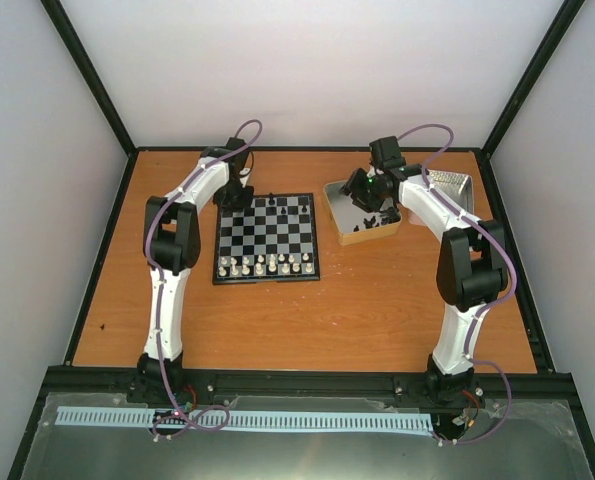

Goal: Set up the chess pieces on the board
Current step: Place the chess piece on the chessboard, then pick up the chess piece from the chessboard, then place the chess piece on the chessboard.

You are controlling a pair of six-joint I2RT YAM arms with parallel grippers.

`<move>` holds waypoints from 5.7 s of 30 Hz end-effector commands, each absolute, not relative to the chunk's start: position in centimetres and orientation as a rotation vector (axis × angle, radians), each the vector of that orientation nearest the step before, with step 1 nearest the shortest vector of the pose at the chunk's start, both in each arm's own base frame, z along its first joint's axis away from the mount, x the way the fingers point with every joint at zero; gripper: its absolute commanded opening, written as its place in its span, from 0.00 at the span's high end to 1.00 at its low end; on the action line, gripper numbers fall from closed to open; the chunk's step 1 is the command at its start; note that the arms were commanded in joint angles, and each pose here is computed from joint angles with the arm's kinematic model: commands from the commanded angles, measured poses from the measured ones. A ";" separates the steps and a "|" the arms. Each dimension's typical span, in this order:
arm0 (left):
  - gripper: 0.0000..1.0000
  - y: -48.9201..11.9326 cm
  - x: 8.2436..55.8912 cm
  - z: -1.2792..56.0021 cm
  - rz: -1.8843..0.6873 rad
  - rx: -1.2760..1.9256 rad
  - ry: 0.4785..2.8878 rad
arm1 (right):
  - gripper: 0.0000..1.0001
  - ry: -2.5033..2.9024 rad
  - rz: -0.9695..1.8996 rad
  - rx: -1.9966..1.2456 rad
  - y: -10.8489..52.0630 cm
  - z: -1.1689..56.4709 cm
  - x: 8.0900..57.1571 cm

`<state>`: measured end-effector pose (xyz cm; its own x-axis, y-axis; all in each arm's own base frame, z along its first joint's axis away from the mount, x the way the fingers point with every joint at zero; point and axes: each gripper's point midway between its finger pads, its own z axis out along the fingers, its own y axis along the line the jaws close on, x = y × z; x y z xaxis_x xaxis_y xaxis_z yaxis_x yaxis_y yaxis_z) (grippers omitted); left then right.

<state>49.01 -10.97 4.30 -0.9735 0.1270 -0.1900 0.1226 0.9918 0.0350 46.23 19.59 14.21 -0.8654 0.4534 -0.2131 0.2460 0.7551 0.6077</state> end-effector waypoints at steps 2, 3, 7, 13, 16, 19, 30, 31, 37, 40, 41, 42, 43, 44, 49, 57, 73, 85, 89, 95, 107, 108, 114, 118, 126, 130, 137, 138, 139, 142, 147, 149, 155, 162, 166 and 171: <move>0.90 -10.5 49.7 5.7 0.042 0.151 2.914 | 0.51 2.613 0.830 0.538 19.5 14.0 46.5; 0.90 -10.5 49.7 5.8 0.046 0.149 2.913 | 0.51 2.614 0.828 0.540 19.5 13.9 46.5; 0.89 -10.2 49.6 6.1 0.070 0.140 2.911 | 0.51 2.613 0.830 0.540 19.5 13.9 46.4; 0.82 -10.4 49.7 6.2 0.047 0.139 2.904 | 0.52 2.613 0.834 0.540 19.5 13.9 46.4; 0.81 -10.6 49.8 6.3 0.033 0.136 2.902 | 0.52 2.613 0.833 0.538 19.5 13.9 46.3; 0.82 -10.6 49.9 6.8 0.029 0.135 2.890 | 0.52 2.613 0.833 0.538 19.5 13.9 46.3; 0.76 -10.8 48.8 5.9 -0.005 0.109 2.899 | 0.52 2.611 0.835 0.532 19.5 14.0 46.3; 0.75 -10.9 48.6 5.8 -0.025 0.107 2.893 | 0.52 2.611 0.837 0.533 19.5 13.9 46.2; 0.76 -11.6 48.2 4.9 -0.101 0.091 2.856 | 0.52 2.606 0.838 0.529 19.5 14.1 46.2; 0.79 -11.4 48.6 4.7 -0.090 0.078 2.823 | 0.52 2.606 0.840 0.527 19.6 14.1 46.2; 0.79 -11.3 48.7 4.6 -0.080 0.069 2.816 | 0.53 2.607 0.839 0.527 19.6 14.1 46.1; 0.79 -11.1 48.9 4.6 -0.068 0.055 2.812 | 0.53 2.604 0.838 0.524 19.6 14.2 46.1; 0.77 -10.9 48.9 4.6 -0.053 0.040 2.808 | 0.53 2.604 0.836 0.525 19.5 14.2 46.1; 0.75 -10.8 48.9 4.5 -0.041 0.026 2.809 | 0.53 2.603 0.834 0.523 19.5 14.2 46.1; 0.64 -10.3 49.0 5.4 -0.024 -0.026 2.772 | 0.53 2.598 0.829 0.526 19.3 14.3 45.9; 0.64 -10.6 50.0 4.5 -0.034 -0.085 2.776 | 0.53 2.595 0.836 0.528 19.4 14.3 45.8; 0.66 -10.8 49.2 1.6 -0.065 -0.160 2.813 | 0.53 2.587 0.857 0.511 19.6 14.4 45.8; 0.87 -10.8 48.9 1.5 -0.090 -0.173 2.782 | 0.53 2.583 0.858 0.508 19.6 14.6 45.6; 0.91 -11.7 47.9 2.6 -0.163 -0.094 2.773 | 0.53 2.573 0.900 0.447 20.3 15.0 45.7; 0.96 -12.8 45.1 4.6 -0.271 0.124 2.743 | 0.51 2.585 1.023 0.142 24.2 15.6 45.5; 0.96 -19.5 40.5 16.0 -0.715 0.679 2.207 | 0.31 2.485 1.292 -0.542 34.2 17.4 40.8; 0.96 -20.1 39.9 17.0 -0.757 0.718 2.156 | 0.30 2.480 1.304 -0.565 34.7 17.4 40.6; 0.96 -21.7 38.3 19.8 -0.831 0.837 1.988 | 0.30 2.384 1.439 -0.690 37.1 19.4 39.2; 0.95 -22.3 38.0 20.7 -0.827 0.888 1.928 | 0.35 2.355 1.513 -0.710 37.9 20.0 38.8; 0.95 -22.5 37.8 20.7 -0.772 0.944 1.905 | 0.53 2.398 1.504 -0.702 38.2 19.1 38.8; 0.95 -22.8 37.6 20.6 -0.764 0.964 1.898 | 0.65 2.401 1.515 -0.706 38.4 19.0 38.8; 0.95 -22.9 37.3 21.2 -0.761 0.988 1.869 | 0.76 2.358 1.622 -0.748 39.0 19.9 38.0; 0.95 -22.9 37.4 21.3 -0.755 0.986 1.865 | 0.80 2.353 1.634 -0.753 39.0 20.0 37.9; 0.96 -22.8 37.4 21.6 -0.750 0.982 1.860 | 0.82 2.350 1.649 -0.760 39.1 20.1 37.7; 0.95 -22.5 37.8 22.3 -0.712 0.955 1.847 | 0.86 2.347 1.663 -0.764 39.0 20.4 37.3; 0.63 -22.0 38.4 23.2 -0.690 0.881 1.869 | 0.86 2.364 1.636 -0.708 38.8 21.1 37.8; 0.48 -21.8 38.4 23.8 -0.700 0.827 1.879 | 0.86 2.366 1.650 -0.630 38.5 21.8 38.8; 0.38 -21.1 37.8 28.4 -0.885 0.545 1.796 | 0.85 2.212 1.822 -0.346 37.7 27.5 41.8; 0.38 -21.2 37.3 34.3 -1.132 0.322 1.624 | 0.84 2.025 2.092 -0.107 37.4 32.7 41.9; 0.38 -21.0 38.0 35.0 -1.151 0.266 1.629 | 0.83 1.889 2.238 -0.040 36.9 35.2 41.6; 0.34 -19.5 39.1 35.1 -1.128 0.104 1.639 | 0.84 1.840 2.301 -0.015 36.5 35.9 41.2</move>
